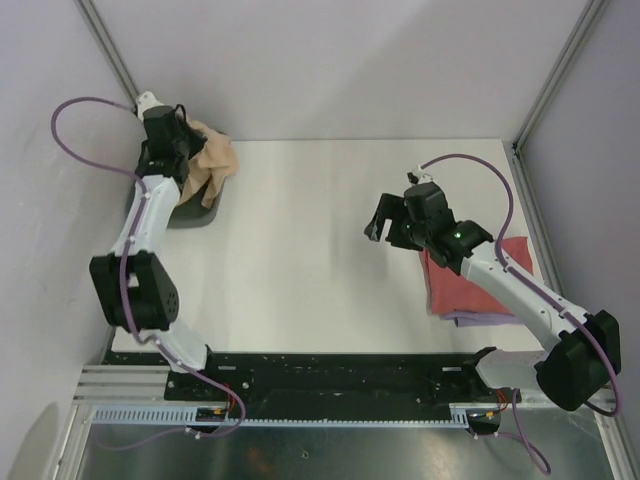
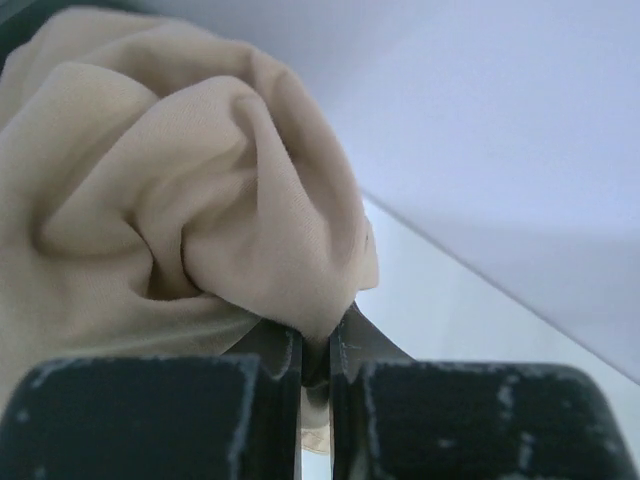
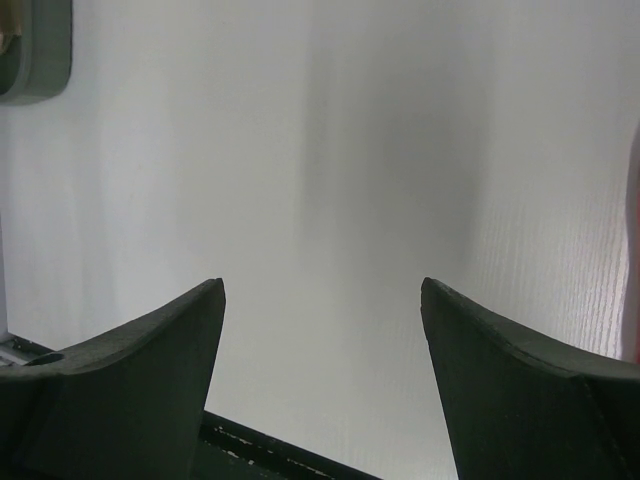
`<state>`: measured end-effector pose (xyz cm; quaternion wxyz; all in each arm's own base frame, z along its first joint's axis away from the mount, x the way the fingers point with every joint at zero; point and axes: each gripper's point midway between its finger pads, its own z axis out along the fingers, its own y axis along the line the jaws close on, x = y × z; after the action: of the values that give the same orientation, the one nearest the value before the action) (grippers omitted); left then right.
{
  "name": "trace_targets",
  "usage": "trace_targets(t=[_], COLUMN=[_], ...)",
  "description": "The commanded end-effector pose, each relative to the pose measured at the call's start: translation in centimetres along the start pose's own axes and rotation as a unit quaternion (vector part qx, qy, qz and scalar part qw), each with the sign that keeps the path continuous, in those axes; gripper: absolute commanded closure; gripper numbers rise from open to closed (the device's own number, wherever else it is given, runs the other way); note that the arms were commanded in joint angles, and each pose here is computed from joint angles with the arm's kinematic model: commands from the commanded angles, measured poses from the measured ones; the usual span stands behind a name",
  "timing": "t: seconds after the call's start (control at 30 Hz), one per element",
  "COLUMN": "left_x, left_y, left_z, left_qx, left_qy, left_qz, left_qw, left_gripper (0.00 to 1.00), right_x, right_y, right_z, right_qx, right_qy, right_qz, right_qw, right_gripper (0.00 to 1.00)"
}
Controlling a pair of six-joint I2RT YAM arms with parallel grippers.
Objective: Fold and stack the t-shirts
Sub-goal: Grab crumpled tshirt from bin with the left arm, then move the tshirt to the center of the board
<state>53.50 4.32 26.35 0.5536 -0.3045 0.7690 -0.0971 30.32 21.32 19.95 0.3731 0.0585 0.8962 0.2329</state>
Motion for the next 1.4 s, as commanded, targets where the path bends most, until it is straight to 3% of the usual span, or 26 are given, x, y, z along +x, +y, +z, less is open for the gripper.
trace_targets(t=[0.0,0.13,0.23,0.43,0.63,0.83,0.87,1.0,1.07,1.17,1.3,1.37], left_x=[-6.8,-9.0,-10.3,-9.6,-3.8,6.6,8.8,15.4,15.9,14.8,13.5,14.9], left_y=[-8.4,-14.3,-18.3,-22.6,-24.1,-21.4,-20.7,-18.1,-17.3,-15.7,-11.8,-8.9], left_z=[-8.3,-16.0,-22.2,-30.3,-31.2,-24.9,-23.5,-19.2,-18.6,-18.2,-18.9,-19.5], left_qx=[0.139,0.235,0.319,0.417,0.455,0.41,0.397,0.355,0.341,0.297,0.223,0.19], left_qy=[-0.109,-0.151,-0.177,-0.18,-0.113,0.021,0.048,0.149,0.163,0.153,0.137,0.143], left_qz=[0.008,0.033,0.048,0.055,0.062,0.057,0.061,0.087,0.093,0.112,0.11,0.098], left_qw=[0.984,0.96,0.93,0.889,0.881,0.91,0.914,0.919,0.921,0.936,0.959,0.966], left_gripper=[1.0,1.0,1.0,1.0,1.0,0.99,0.94,0.31,0.15,0.07,0.09,0.12], right_x=[-1.8,-2.6,-3.3,-4.3,-4.5,-3.6,-3.4,-2.2,-1.2,0.5,2.8,3.8], right_y=[1.1,1.0,0.7,0.1,-0.1,-1.0,-1.1,-1.2,-1.2,-0.6,1.4,2.2], right_z=[-1.5,-2.2,-2.6,-3.3,-3.5,-2.7,-2.5,-1.3,-0.4,0.7,2.6,3.7], right_qx=[-0.021,-0.025,-0.023,-0.021,-0.017,0.005,0.009,0.022,0.032,0.039,0.024,0.017], right_qy=[-0.037,-0.052,-0.063,-0.079,-0.08,-0.065,-0.062,-0.041,-0.029,-0.012,0.006,0.01], right_qz=[-0.003,-0.001,0.003,0.011,0.015,0.016,0.015,0.0,-0.016,-0.047,-0.103,-0.13], right_qw=[0.999,0.998,0.998,0.997,0.996,0.998,0.998,0.999,0.999,0.998,0.994,0.991], right_gripper=[0.17,0.16,0.16,0.16,0.16,0.16,0.16,0.16,0.16,0.17,0.18,0.19])
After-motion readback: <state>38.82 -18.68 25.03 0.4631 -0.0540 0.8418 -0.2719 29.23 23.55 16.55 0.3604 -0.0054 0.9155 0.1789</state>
